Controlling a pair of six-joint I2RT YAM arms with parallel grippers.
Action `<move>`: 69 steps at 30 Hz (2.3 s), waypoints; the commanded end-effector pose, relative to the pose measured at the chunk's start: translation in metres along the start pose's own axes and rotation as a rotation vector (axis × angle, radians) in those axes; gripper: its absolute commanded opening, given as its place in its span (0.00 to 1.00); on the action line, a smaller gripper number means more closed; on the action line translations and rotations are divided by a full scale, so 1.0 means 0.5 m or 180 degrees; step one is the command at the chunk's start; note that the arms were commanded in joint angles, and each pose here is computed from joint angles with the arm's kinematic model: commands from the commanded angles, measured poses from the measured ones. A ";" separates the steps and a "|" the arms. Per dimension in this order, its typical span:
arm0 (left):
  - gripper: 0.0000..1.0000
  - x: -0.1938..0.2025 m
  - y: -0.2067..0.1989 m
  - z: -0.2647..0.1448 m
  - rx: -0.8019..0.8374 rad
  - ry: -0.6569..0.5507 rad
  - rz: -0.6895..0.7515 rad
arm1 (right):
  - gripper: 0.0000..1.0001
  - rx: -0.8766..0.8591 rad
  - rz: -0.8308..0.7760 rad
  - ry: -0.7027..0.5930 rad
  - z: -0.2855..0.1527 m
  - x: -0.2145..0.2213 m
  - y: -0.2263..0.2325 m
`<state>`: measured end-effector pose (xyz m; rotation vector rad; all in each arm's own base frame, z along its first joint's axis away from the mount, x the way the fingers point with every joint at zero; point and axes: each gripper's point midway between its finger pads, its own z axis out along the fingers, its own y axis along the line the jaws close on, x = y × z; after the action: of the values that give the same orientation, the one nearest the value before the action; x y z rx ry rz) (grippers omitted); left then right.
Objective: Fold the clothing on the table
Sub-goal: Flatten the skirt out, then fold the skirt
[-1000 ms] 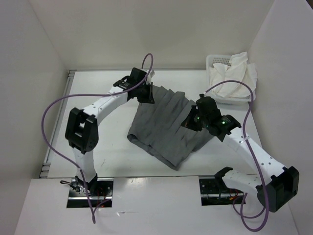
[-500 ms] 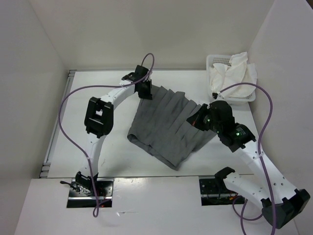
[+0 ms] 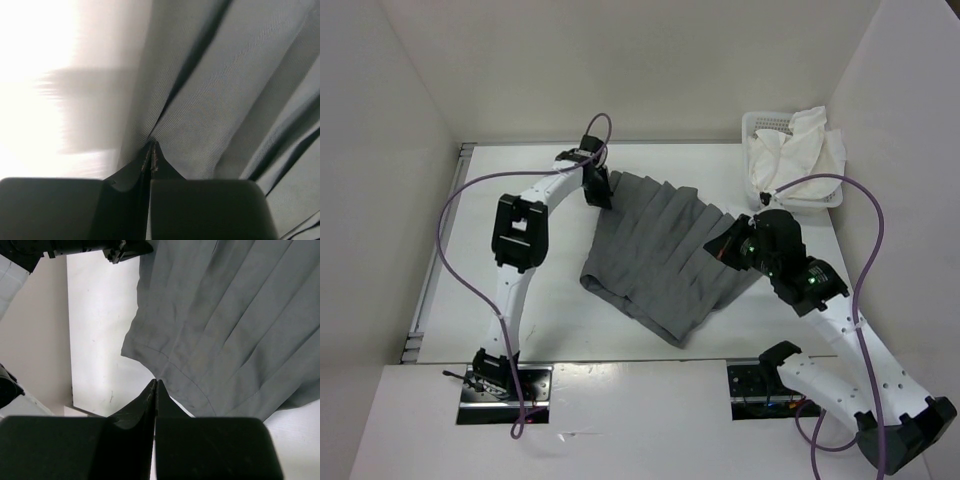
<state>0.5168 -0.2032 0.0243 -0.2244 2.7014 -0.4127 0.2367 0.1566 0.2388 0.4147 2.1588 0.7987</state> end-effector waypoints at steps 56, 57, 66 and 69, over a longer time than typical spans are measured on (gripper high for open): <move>0.00 0.062 0.067 -0.378 0.0790 -0.0631 -0.0260 | 0.71 0.0702 0.0004 0.0943 0.507 0.014 -0.186; 0.00 0.063 0.067 -0.378 0.0790 -0.0631 -0.0260 | 0.71 0.0668 0.0012 0.0970 0.507 0.021 -0.187; 0.00 0.069 0.076 -0.365 0.0734 -0.0597 -0.0252 | 0.76 0.0386 0.0107 0.1269 0.536 0.081 -0.180; 0.00 0.071 0.079 -0.358 0.0723 -0.0572 -0.0260 | 0.69 0.0396 0.0092 0.1224 0.539 0.076 -0.181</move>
<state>0.4040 -0.1281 0.1530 -0.3437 2.4792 -0.6924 0.4124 0.2156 0.0335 0.3958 2.5771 0.8147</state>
